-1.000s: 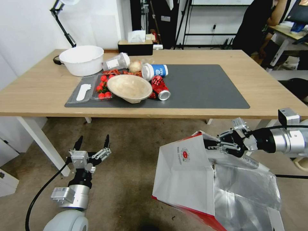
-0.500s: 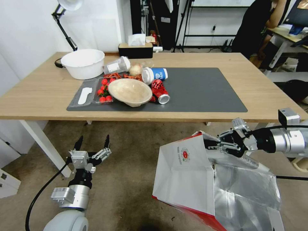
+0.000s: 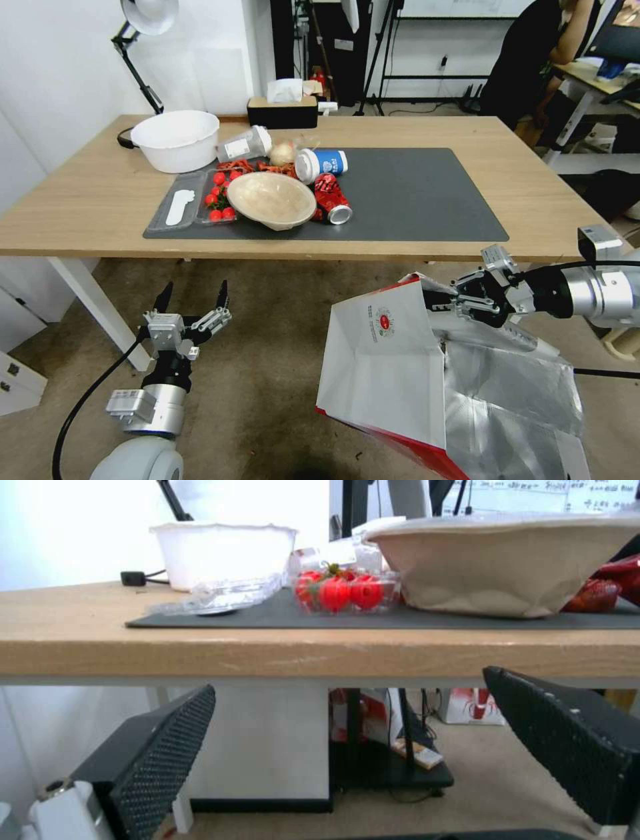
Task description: Pick up the food delivery bag from the floor and place it on the table.
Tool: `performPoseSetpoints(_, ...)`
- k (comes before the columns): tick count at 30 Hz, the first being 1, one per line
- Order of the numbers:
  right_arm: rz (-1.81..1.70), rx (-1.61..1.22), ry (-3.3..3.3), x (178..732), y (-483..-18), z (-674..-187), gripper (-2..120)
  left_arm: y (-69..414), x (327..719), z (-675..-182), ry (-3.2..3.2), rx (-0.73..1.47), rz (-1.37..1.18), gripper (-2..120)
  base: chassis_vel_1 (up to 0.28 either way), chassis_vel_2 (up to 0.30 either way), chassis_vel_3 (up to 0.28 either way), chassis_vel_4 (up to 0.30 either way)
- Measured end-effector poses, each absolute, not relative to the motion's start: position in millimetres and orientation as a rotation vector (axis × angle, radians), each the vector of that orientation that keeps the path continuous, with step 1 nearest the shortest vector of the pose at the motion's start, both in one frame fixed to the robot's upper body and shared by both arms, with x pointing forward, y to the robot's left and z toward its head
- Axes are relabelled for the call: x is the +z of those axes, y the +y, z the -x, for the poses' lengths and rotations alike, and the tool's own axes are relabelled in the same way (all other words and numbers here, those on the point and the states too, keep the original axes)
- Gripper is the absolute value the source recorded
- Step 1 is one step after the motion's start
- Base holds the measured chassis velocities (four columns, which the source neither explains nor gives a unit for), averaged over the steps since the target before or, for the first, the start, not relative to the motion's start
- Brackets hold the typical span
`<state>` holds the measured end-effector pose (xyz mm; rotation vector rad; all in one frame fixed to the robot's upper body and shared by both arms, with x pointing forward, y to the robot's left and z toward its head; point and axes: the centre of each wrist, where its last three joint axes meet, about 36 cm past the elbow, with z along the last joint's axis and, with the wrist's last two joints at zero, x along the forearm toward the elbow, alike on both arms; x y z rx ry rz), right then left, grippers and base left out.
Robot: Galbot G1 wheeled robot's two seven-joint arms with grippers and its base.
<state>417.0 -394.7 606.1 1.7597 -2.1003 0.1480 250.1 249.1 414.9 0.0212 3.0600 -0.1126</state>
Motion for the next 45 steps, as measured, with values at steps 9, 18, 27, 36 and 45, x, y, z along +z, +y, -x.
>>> performPoseSetpoints(9,-1.762,0.148,-2.099,606.1,-394.2,-416.7,0,249.2,415.1,-250.0,3.059,-0.111,-0.024,100,0.0,0.0,0.0,0.0)
performPoseSetpoints(18,-1.764,0.15,-2.099,606.5,-393.5,-416.3,0,249.2,415.5,-249.8,3.056,-0.111,-0.024,100,0.0,0.0,0.0,0.0)
performPoseSetpoints(27,-1.764,0.148,-2.099,605.7,-393.4,-416.0,0,249.5,415.8,-249.7,3.055,-0.111,-0.023,100,0.0,0.0,0.0,0.0)
performPoseSetpoints(36,-1.763,0.149,-2.1,605.6,-393.5,-416.1,0,249.8,415.9,-250.0,3.055,-0.111,-0.023,100,0.0,0.0,0.0,0.0)
performPoseSetpoints(45,-1.763,0.149,-2.098,605.1,-393.1,-415.7,0,249.9,415.7,-249.5,3.056,-0.111,-0.023,100,0.0,0.0,0.0,0.0)
